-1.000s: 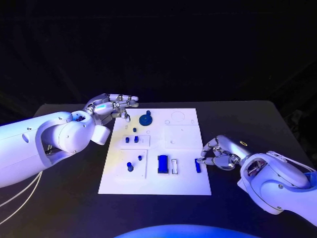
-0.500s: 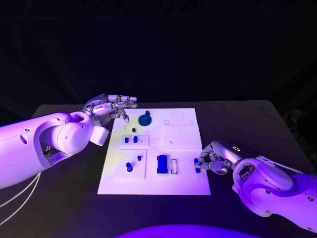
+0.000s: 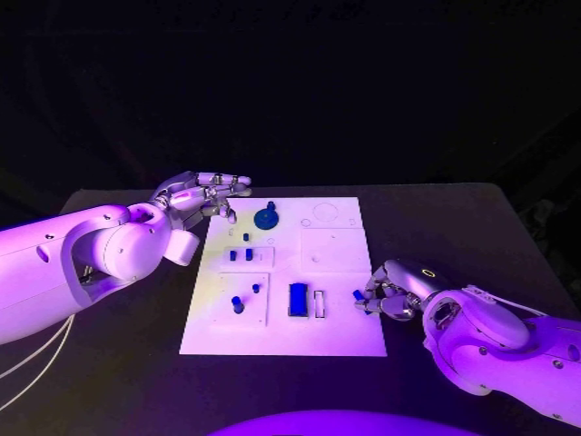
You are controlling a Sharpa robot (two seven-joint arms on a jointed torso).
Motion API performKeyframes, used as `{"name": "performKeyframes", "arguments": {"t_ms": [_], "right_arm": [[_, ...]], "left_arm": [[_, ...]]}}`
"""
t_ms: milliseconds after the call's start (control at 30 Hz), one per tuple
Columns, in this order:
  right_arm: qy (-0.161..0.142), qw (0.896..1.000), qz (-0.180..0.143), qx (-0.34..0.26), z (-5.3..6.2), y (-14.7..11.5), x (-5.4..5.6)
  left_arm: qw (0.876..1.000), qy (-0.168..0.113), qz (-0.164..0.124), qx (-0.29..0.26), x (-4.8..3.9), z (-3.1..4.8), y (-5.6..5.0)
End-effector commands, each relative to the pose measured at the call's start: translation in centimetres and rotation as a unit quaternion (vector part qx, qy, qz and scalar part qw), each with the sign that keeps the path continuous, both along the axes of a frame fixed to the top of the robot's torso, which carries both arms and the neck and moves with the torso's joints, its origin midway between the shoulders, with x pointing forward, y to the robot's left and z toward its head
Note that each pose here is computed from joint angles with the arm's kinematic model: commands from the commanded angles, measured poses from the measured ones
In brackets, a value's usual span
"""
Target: Assemble the parts on the task board
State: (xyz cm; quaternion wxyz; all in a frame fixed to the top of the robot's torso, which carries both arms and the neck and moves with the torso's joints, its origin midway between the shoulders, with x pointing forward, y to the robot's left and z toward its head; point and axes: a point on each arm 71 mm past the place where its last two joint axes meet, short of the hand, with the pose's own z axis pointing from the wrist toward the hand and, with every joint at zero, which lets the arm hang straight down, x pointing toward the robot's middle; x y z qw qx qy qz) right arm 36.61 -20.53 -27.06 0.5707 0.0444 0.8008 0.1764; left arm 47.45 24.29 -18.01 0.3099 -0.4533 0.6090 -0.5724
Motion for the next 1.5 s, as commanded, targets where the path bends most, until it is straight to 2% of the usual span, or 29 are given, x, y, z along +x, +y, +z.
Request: {"name": "performKeyframes", "arguments": {"t_ms": [33,333,633,833,933,1200,1500], "right_arm": [[0.013,0.999,0.013,-0.027,-0.7,0.3,-0.3],[0.008,0.997,0.043,-0.065,-1.3,1.0,-0.5],[-0.017,0.986,0.089,-0.140,-1.5,1.5,-0.4],[-0.023,0.982,0.102,-0.157,-1.5,1.8,-0.5],[-0.026,0.984,0.097,-0.146,-1.4,1.8,-0.5],[-0.018,0.997,0.047,-0.051,-0.6,1.9,-0.7],[0.007,0.999,-0.006,0.039,0.5,2.3,-0.4]], "left_arm": [[1.000,0.001,-0.009,-0.006,-0.08,0.07,-0.2],[1.000,0.002,-0.008,-0.005,-0.12,0.05,-0.1],[1.000,0.004,-0.009,-0.004,-0.13,0.03,-0.2],[1.000,0.005,-0.009,-0.003,-0.12,0.01,-0.2],[1.000,0.005,-0.009,-0.003,-0.11,0.00,-0.2],[1.000,0.005,-0.008,-0.003,-0.08,-0.02,-0.2],[1.000,0.006,-0.009,-0.003,-0.07,-0.03,-0.3]]}}
